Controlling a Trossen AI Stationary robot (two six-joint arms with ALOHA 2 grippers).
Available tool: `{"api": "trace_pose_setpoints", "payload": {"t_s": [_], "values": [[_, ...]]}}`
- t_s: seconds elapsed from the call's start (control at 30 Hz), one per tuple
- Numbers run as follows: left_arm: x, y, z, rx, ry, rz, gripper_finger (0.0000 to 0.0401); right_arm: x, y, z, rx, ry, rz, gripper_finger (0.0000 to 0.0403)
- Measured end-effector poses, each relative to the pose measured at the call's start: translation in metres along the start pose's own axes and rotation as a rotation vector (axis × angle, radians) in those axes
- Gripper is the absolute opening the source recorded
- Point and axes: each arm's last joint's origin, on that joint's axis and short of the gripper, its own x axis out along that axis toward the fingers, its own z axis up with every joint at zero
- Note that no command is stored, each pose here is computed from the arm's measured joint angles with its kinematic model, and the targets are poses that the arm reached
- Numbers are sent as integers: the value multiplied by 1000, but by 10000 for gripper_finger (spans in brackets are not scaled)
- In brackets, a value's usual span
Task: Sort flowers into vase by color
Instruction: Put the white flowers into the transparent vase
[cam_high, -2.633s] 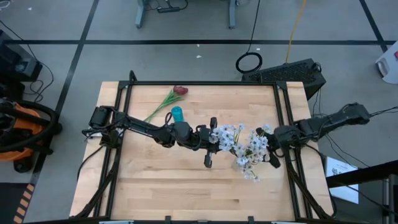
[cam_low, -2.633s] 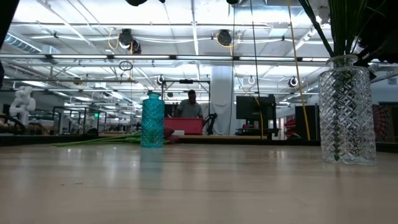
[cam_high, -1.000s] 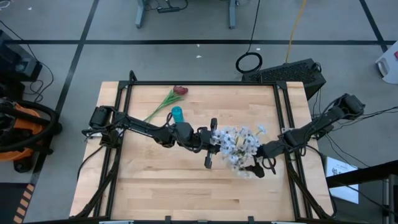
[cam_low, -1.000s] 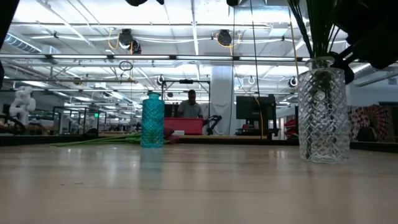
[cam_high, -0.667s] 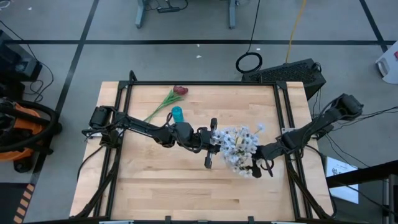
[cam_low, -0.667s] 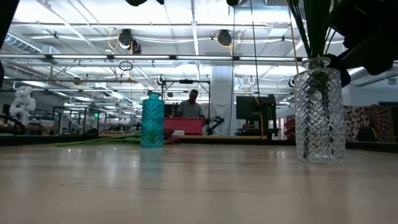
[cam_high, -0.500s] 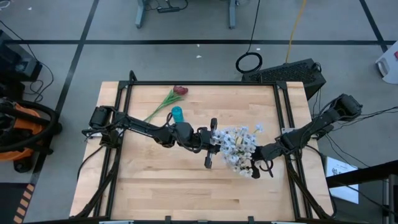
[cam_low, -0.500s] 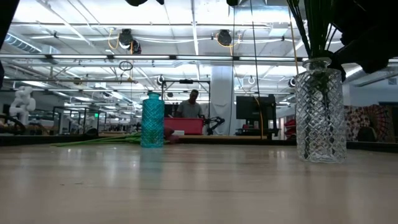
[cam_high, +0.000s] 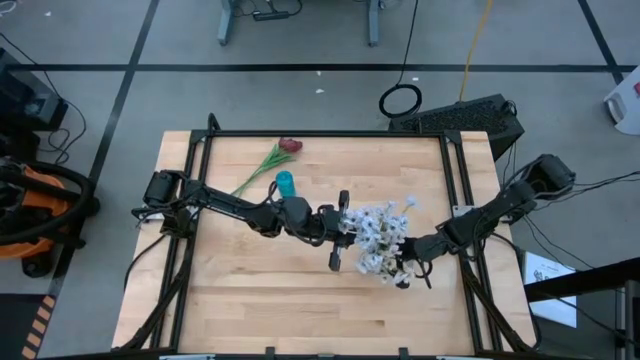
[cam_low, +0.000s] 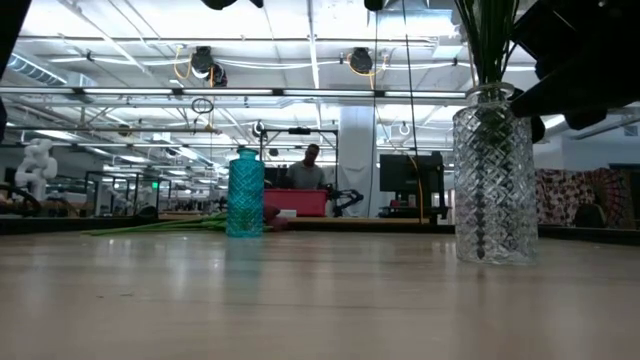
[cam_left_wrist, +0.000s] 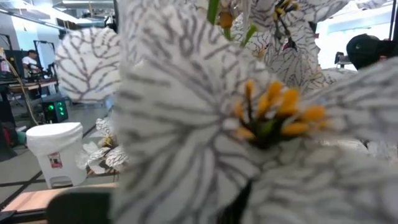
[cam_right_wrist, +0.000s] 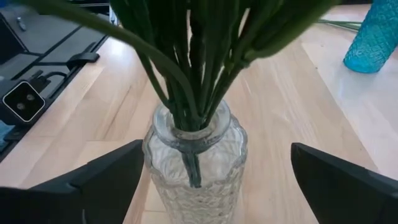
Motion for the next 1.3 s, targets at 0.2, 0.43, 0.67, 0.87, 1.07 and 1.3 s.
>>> {"api": "trace_pose_setpoints", "payload": {"t_s": [0.2, 0.43, 0.67, 0.87, 1.07, 1.3], "values": [[0, 0, -1, 4, 14, -1, 21, -1, 0, 0, -15, 2, 12, 394], [0, -1, -2, 5, 14, -49, 21, -12, -3, -1, -13, 74, 20, 400], [0, -1, -2, 27, 13, -49, 21, -29, -10, -1, 35, 146, -8, 400], [0, -2, -1, 48, 12, -50, 21, -48, -12, 14, 94, 49, 34, 400], [0, -5, -1, 47, 12, -57, 21, -60, -17, 12, 124, 89, 31, 400], [0, -8, -3, 46, 28, -66, 21, -56, -22, -12, 194, 85, 35, 394]]}}
